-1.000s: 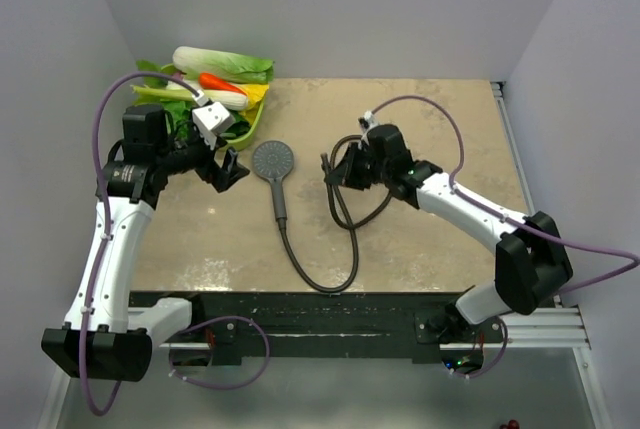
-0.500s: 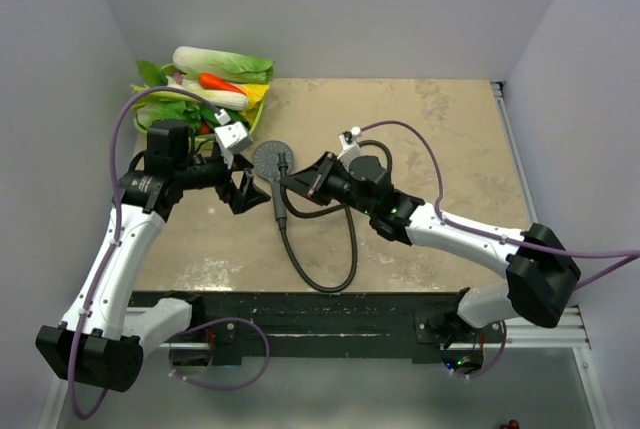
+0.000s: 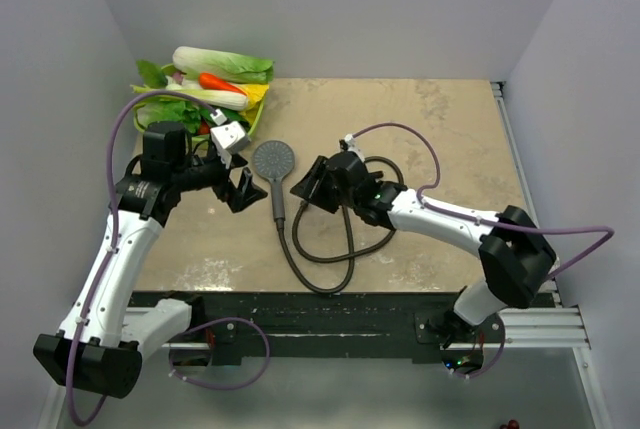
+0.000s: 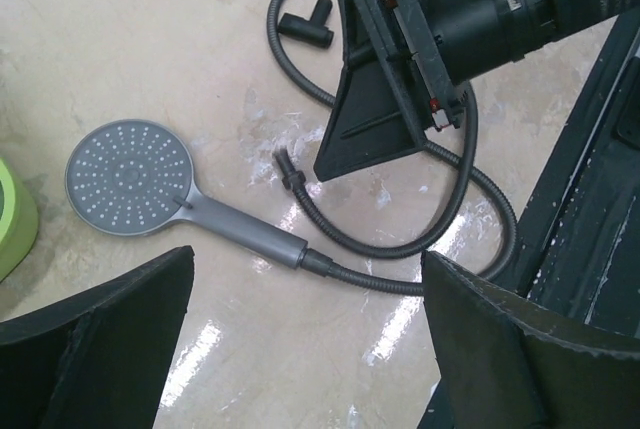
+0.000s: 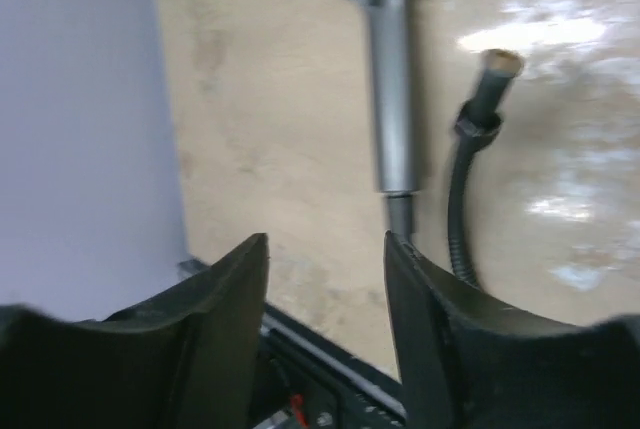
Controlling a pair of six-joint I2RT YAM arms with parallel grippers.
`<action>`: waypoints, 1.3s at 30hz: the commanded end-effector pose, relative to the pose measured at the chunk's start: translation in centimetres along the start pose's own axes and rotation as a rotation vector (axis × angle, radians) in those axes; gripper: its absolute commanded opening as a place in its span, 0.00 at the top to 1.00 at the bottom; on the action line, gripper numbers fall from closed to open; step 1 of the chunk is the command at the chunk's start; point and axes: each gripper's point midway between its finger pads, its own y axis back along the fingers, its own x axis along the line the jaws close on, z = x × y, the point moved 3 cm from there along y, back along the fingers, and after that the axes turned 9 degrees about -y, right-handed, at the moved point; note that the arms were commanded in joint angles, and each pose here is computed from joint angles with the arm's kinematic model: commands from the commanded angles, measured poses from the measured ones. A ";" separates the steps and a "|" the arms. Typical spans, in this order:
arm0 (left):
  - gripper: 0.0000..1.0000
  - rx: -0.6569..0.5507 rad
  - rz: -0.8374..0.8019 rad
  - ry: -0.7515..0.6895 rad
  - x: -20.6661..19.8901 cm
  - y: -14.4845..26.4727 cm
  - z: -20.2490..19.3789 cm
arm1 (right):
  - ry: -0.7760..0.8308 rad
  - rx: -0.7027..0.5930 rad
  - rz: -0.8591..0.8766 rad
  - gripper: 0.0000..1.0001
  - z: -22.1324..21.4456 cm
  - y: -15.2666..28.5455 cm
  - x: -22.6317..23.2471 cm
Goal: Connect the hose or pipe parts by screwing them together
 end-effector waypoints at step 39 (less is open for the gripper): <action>0.02 0.077 0.055 -0.006 1.2 -0.6 -2.1 | 0.574 -0.213 -0.905 0.43 18.6 -5.0 -13.5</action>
